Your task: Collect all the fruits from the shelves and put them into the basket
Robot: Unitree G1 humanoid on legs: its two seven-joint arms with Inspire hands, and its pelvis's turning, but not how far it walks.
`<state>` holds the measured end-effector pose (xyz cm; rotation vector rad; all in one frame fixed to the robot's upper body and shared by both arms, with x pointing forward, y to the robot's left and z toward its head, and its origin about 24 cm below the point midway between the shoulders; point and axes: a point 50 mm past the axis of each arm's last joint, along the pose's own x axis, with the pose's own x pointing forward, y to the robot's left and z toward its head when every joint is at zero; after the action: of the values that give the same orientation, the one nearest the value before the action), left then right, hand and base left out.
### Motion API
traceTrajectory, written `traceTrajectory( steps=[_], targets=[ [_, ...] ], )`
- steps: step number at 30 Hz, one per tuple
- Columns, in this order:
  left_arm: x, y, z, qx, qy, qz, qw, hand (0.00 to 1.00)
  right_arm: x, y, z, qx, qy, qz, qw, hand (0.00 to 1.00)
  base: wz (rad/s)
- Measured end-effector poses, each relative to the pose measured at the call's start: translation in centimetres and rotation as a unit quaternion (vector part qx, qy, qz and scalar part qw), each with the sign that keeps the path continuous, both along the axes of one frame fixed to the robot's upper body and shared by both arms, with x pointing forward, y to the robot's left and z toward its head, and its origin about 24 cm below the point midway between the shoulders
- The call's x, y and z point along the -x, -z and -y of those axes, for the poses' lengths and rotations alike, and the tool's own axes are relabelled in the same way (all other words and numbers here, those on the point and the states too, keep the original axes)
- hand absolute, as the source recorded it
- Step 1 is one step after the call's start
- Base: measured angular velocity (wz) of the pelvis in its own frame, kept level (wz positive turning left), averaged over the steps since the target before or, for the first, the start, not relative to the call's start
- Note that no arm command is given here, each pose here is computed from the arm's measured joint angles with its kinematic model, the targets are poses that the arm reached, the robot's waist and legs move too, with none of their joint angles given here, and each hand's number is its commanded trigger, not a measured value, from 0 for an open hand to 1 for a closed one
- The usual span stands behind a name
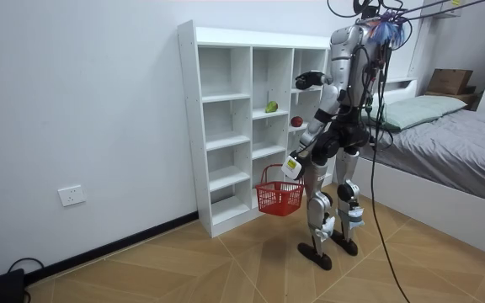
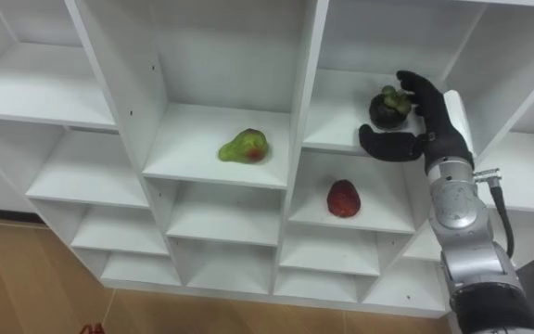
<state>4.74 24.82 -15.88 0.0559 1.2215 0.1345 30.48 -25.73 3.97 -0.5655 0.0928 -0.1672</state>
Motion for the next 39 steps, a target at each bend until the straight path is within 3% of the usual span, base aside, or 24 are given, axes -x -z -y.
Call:
traceTrajectory(
  steps=[21,32,39],
  targets=[
    [-0.7,-0.1,-0.1,-0.001,0.009,0.006,1.0,1.0,-0.5,-0.3,-0.6,0.028,-0.018,-0.003,0.999,1.0,0.02],
    [-0.9,-0.1,0.2,0.007,0.016,0.008,1.0,1.0,-0.5,-1.0,-1.3,0.005,-0.046,0.004,0.999,1.0,-0.02],
    [-1.0,0.0,0.6,0.015,-0.008,0.026,1.0,1.0,1.6,-0.8,-1.8,-0.031,-0.064,0.017,0.997,1.0,0.0]
  ],
)
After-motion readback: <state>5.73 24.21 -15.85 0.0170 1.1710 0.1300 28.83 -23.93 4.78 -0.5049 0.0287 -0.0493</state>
